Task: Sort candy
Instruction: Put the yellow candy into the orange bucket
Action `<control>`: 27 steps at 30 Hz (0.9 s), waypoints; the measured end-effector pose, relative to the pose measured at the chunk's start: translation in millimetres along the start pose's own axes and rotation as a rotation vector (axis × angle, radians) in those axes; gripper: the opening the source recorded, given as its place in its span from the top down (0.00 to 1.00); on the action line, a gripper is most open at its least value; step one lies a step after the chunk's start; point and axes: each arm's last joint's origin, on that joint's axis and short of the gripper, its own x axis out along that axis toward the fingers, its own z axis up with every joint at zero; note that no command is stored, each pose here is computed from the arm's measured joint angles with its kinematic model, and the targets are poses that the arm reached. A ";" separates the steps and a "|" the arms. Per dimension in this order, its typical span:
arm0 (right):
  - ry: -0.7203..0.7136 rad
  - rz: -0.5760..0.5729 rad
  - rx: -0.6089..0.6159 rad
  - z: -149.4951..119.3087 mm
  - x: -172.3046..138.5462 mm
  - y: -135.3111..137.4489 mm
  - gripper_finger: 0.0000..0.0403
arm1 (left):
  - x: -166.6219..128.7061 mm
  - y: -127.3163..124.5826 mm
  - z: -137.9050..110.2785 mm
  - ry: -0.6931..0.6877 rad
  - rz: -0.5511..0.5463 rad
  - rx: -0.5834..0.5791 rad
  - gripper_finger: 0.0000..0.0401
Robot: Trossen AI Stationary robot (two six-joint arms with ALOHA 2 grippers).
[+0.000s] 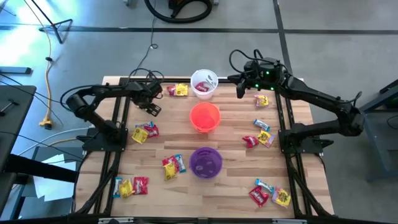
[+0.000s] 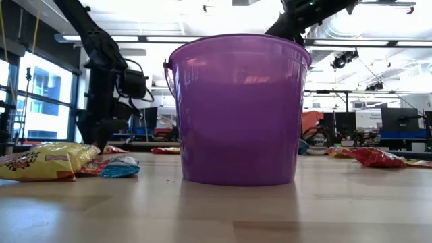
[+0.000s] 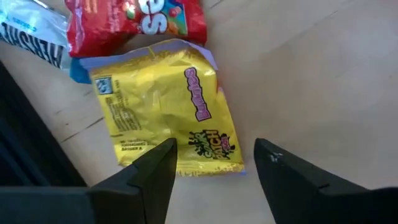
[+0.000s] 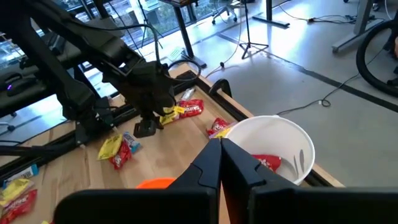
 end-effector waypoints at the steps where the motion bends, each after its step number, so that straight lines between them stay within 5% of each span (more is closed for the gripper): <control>1: 0.000 0.000 0.000 0.0 0.0 0.0 1.00 | 2.8 0.1 0.0 0.015 0.002 0.001 0.49; 7: 0.000 0.000 0.000 0.0 0.0 0.0 1.00 | 6.4 1.2 0.8 0.032 -0.015 0.026 0.60; 16: -0.001 -0.001 -0.014 0.0 0.0 0.0 1.00 | -10.4 6.0 -1.9 -0.055 -0.047 0.081 0.98; 21: -0.001 -0.001 -0.014 0.1 0.0 0.0 1.00 | -31.9 9.1 -4.5 -0.148 -0.155 0.075 0.99; 27: -0.001 -0.001 -0.011 0.0 0.0 0.0 1.00 | -76.4 6.3 -11.7 -0.394 -0.426 0.111 1.00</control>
